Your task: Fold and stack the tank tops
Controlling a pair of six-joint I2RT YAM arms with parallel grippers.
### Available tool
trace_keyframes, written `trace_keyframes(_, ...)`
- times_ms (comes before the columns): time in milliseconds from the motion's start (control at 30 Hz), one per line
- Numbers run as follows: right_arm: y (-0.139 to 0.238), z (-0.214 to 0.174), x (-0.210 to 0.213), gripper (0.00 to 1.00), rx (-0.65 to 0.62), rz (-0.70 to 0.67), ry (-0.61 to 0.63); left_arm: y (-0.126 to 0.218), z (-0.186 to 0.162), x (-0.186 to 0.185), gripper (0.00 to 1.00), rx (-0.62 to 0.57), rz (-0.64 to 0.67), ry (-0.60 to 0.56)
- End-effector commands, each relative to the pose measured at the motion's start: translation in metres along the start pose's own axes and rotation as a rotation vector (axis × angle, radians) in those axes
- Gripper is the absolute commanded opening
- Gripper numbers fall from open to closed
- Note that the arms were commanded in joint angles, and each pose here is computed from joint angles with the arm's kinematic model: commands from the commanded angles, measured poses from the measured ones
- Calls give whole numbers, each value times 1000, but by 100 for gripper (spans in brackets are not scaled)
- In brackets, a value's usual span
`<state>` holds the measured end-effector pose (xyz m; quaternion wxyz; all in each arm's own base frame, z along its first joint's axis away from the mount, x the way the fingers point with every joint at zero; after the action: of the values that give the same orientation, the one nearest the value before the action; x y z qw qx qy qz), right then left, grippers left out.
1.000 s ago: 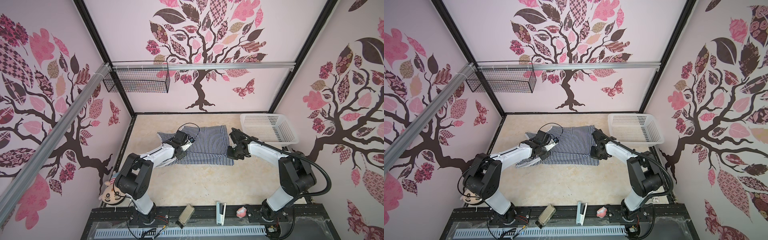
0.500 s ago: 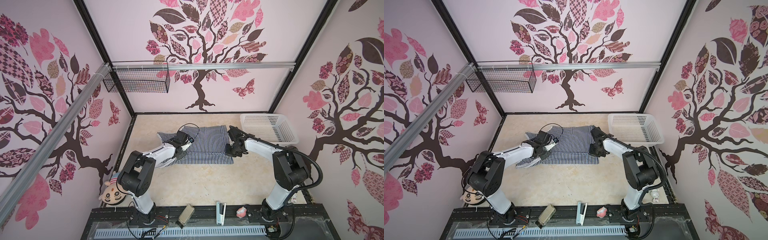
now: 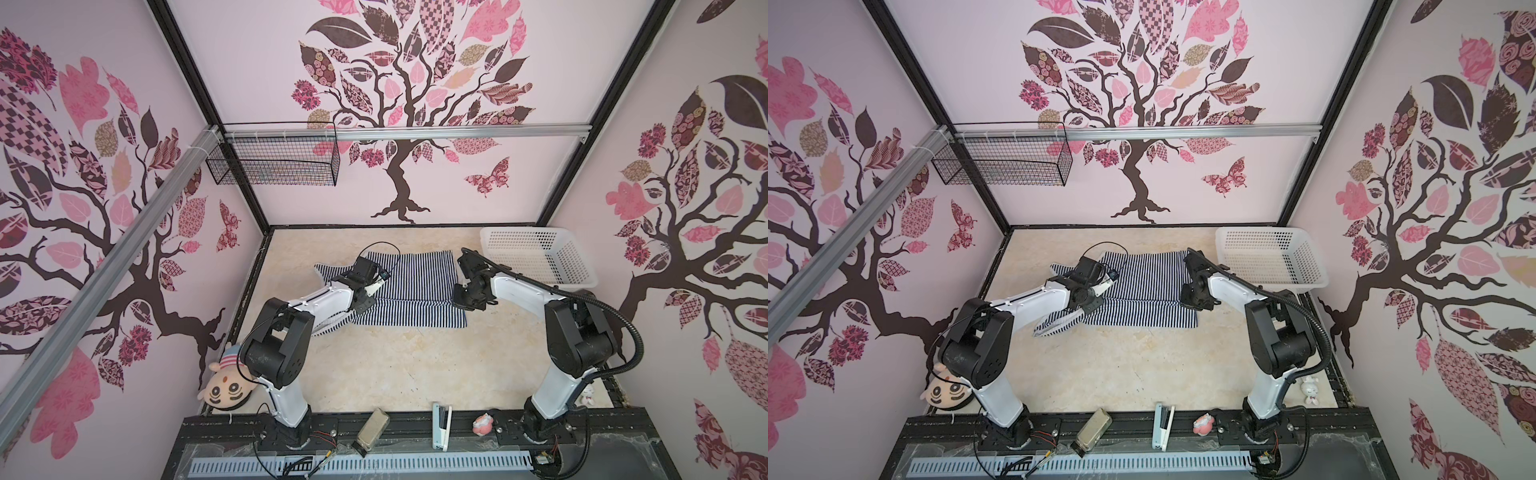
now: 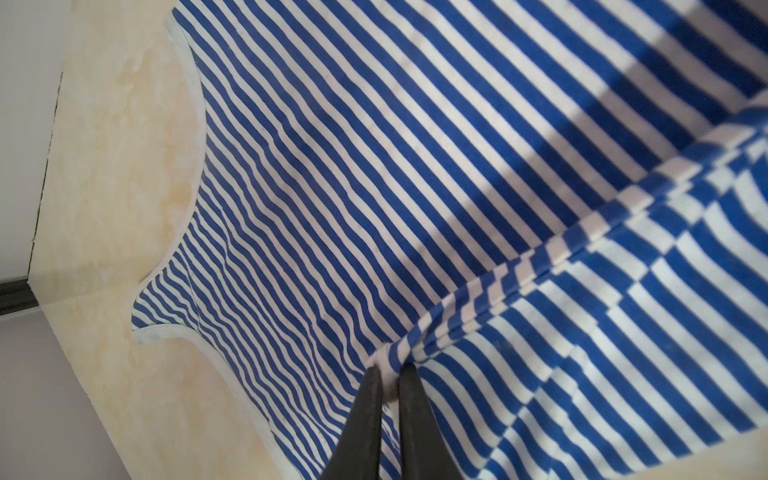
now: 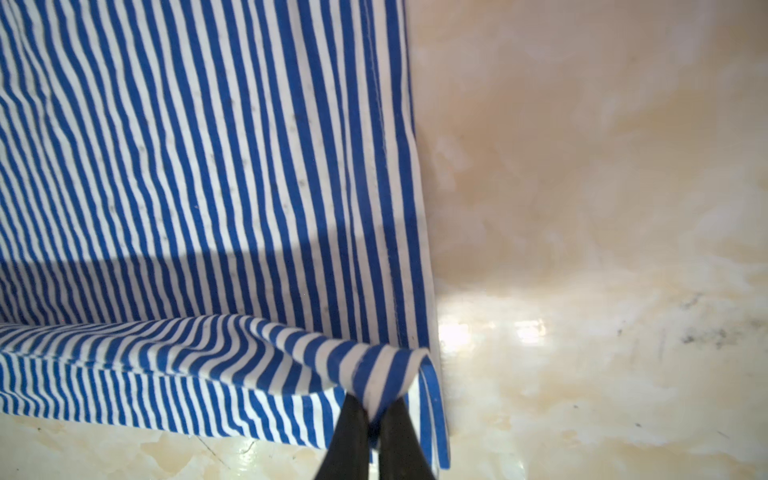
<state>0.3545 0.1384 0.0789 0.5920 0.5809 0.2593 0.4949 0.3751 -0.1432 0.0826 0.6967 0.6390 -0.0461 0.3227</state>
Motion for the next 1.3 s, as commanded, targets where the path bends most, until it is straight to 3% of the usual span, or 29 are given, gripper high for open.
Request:
trace_keyframes(0, -4, 7, 1, 0, 9, -17, 8, -5, 0, 6, 12, 20, 18, 6)
trace_keyframes(300, -10, 13, 5, 6, 17, -28, 18, -10, -5, 1, 14, 42, 7, 0)
trace_keyframes(467, -7, 20, 6, 27, 4, -24, 6, -11, -4, 5, 26, 49, 24, -2)
trace_keyframes(600, 0, 27, 11, 34, -16, -22, 7, -3, -2, 19, 33, 41, 88, 19)
trace_keyframes(900, 19, 22, 19, 36, -13, 57, -8, 41, -5, 53, 38, -13, 212, 108)
trace_keyframes(1267, 34, -57, 22, 38, 32, 108, 78, 82, -102, 13, 47, 25, 80, 164)
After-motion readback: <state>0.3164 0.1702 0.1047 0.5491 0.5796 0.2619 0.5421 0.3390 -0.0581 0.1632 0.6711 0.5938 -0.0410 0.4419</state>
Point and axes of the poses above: each gripper's point midway between its finger pads, its own y axis back along the fingers, its own x axis along the line the jaws close on, z = x × y, the point moved 3 cm from there along y, back along the fingers, and after that the axes turned 14 degrees about -y, right-handed, at the moved point
